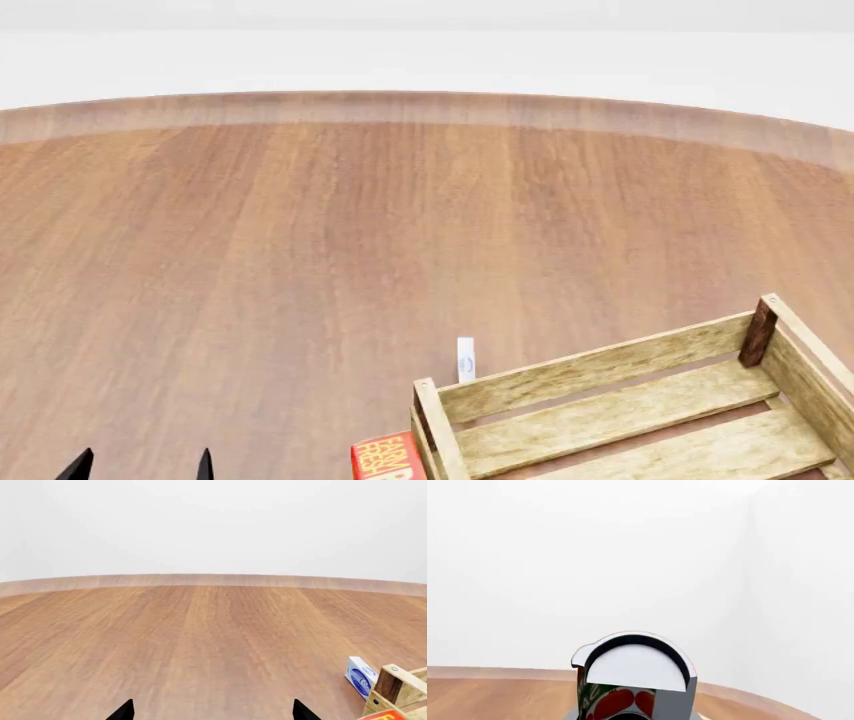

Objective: Pick up the tomato sauce, and put it in the wooden tray.

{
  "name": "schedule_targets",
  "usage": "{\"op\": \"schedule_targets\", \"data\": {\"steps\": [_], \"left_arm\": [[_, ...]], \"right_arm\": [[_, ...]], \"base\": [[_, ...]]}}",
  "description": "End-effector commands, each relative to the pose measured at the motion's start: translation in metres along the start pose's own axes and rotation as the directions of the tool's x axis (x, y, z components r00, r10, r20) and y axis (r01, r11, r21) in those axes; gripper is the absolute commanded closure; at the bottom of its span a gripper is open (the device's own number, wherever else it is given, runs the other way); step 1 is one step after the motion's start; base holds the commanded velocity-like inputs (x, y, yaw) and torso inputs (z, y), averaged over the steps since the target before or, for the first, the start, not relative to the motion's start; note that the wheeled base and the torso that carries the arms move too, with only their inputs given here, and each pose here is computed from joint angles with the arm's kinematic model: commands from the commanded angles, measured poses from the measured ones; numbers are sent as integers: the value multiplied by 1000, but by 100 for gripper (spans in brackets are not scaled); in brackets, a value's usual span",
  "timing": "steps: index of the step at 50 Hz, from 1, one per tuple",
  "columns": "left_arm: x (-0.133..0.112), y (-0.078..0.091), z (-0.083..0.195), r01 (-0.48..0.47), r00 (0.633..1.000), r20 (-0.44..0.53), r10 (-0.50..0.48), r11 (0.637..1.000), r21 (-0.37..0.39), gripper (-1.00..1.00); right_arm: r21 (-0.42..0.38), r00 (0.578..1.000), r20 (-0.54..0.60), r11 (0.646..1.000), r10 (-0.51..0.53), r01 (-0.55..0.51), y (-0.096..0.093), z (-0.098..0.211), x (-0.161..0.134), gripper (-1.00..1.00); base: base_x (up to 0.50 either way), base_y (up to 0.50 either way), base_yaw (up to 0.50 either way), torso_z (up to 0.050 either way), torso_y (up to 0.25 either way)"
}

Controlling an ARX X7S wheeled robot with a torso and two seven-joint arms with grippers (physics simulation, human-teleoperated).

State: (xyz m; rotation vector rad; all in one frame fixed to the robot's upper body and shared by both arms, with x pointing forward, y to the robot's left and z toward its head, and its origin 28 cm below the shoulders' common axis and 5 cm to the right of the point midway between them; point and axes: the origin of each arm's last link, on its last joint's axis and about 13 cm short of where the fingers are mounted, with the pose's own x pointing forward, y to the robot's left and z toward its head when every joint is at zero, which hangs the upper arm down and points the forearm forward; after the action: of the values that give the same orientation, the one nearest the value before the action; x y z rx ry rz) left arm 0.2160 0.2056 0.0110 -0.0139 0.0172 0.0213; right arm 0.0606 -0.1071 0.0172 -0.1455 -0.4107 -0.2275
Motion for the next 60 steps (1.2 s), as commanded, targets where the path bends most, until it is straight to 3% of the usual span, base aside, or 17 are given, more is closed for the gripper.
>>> {"op": "schedule_targets", "data": {"steps": [1, 6, 10, 15, 20, 24, 31, 39, 60], "left_arm": [[1, 0, -1, 2, 1000, -4, -2, 1000, 1, -100], [0, 1, -1, 1, 1000, -4, -1, 1000, 1, -100], [0, 1, 0, 2, 1000, -4, -2, 1000, 0, -100], [1, 1, -1, 2, 1000, -5, -2, 1000, 0, -100], [1, 1, -1, 2, 1000, -6, -2, 1000, 0, -100], [1, 0, 0, 1, 1000, -6, -1, 1000, 0, -100], [2, 0, 0, 1, 1000, -7, -1, 1000, 0, -100], [2, 0, 0, 1, 1000, -8, -1, 1000, -1, -100], [0, 0, 0, 0, 1000, -8, 0, 1000, -1, -100]], "right_arm": [[-39, 998, 29, 997, -59, 60, 2, 11, 56, 100], [-27, 995, 39, 996, -87, 88, 1, 23, 80, 100], [27, 996, 30, 996, -83, 83, 1, 31, 99, 100], [15, 992, 51, 993, -114, 113, 3, 42, 121, 100], [-31, 989, 27, 989, -143, 144, 6, 43, 155, 100], [-65, 985, -68, 986, -156, 152, 9, 35, 189, 100], [-143, 947, -167, 957, -274, 252, 1, 17, 236, 100], [-180, 903, -256, 934, -346, 307, -7, -6, 268, 100], [-234, 887, -308, 931, -344, 280, -1, -31, 305, 100]], "base": [[0, 0, 0, 0, 0], [0, 0, 0, 0, 2], [0, 0, 0, 0, 0], [0, 0, 0, 0, 0], [0, 0, 0, 0, 0], [0, 0, 0, 0, 0], [0, 0, 0, 0, 0], [0, 0, 0, 0, 0], [0, 0, 0, 0, 0]]}}
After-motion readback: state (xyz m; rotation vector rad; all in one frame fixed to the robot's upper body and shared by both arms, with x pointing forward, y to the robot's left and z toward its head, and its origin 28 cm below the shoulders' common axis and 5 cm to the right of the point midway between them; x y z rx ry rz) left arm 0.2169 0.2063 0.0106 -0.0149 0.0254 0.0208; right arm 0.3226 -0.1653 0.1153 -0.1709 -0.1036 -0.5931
